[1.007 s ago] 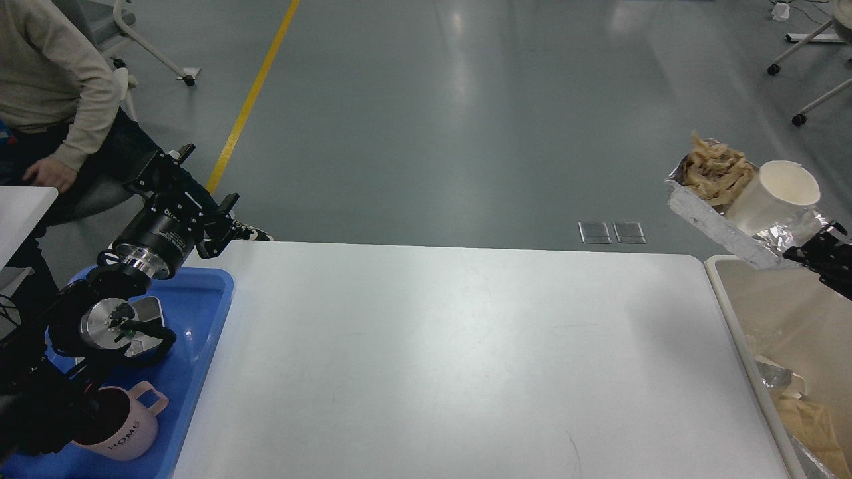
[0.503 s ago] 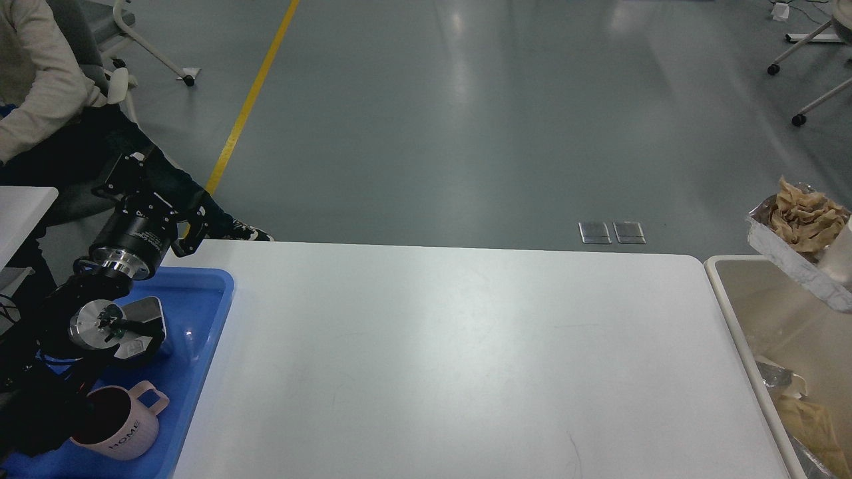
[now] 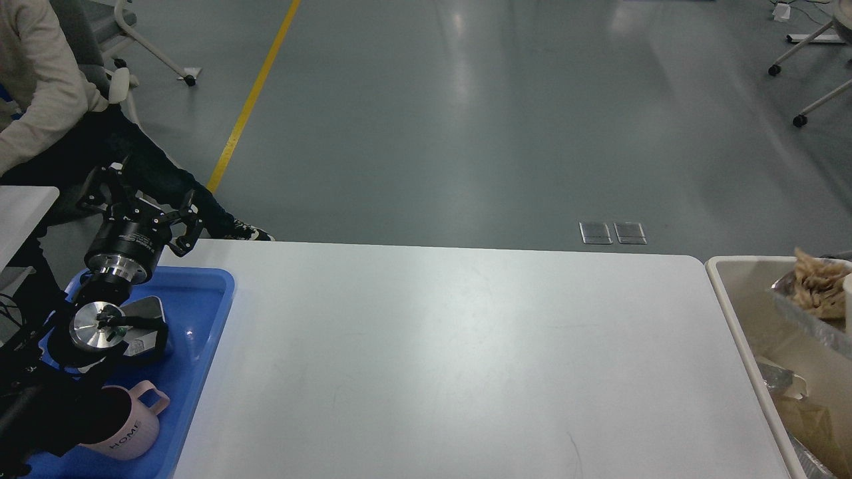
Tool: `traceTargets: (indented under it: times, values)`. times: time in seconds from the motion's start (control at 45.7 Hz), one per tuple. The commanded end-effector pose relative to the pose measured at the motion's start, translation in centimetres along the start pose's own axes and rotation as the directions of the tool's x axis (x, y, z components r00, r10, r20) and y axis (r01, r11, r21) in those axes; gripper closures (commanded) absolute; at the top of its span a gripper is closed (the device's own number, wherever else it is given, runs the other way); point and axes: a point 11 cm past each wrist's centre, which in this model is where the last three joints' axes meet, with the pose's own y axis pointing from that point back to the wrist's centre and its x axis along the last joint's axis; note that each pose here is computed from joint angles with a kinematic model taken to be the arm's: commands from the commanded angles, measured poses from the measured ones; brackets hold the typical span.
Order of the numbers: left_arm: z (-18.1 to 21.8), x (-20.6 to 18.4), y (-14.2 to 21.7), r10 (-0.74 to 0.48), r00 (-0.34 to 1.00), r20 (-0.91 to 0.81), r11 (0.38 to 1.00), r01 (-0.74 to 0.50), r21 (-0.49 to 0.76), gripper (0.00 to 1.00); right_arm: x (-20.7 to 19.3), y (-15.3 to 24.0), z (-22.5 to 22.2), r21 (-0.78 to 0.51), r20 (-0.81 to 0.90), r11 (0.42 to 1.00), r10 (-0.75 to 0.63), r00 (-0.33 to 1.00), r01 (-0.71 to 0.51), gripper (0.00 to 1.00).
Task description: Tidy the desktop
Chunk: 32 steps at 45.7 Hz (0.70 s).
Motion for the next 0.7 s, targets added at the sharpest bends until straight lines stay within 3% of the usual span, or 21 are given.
traceTargets:
  times: [0.0, 0.219, 0.35, 0.46, 0.547, 0.679]
  values:
    - [-1.1, 0.2, 0.3, 0.001, 0.999, -0.032, 1.000, -0.001, 0.011, 0.04, -0.2, 0.0, 0.9, -0.017, 0.004, 1.000, -0.001, 1.000, 0.001, 0.00]
    - [-2.2, 0.8, 1.0, 0.026, 0.997, -0.078, 1.000, -0.025, 0.016, 0.04, -0.5, -0.1, 0.7, -0.007, 0.012, 1.000, -0.002, 1.000, 0.002, 0.00]
    - [-2.6, 1.7, 1.6, 0.054, 0.990, -0.129, 0.999, -0.053, 0.012, 0.04, -2.8, -1.1, -0.3, 0.014, 0.021, 0.999, -0.037, 0.999, 0.036, 0.00]
    - [-3.0, 2.2, 2.2, 0.060, 0.988, -0.143, 0.998, -0.058, 0.016, 0.04, -4.2, -1.8, -3.3, 0.083, 0.065, 0.995, -0.063, 0.996, 0.058, 0.00]
    - [-3.7, 2.3, 2.5, 0.059, 0.986, -0.155, 0.998, -0.056, 0.024, 0.04, -7.5, -2.7, -7.1, 0.191, 0.188, 0.977, -0.135, 0.973, 0.099, 0.00]
    - [-3.7, 2.4, 2.6, 0.066, 0.984, -0.166, 0.998, -0.063, 0.018, 0.04, -7.3, -2.5, -11.7, 0.386, 0.512, 0.922, -0.200, 0.835, -0.015, 0.00]
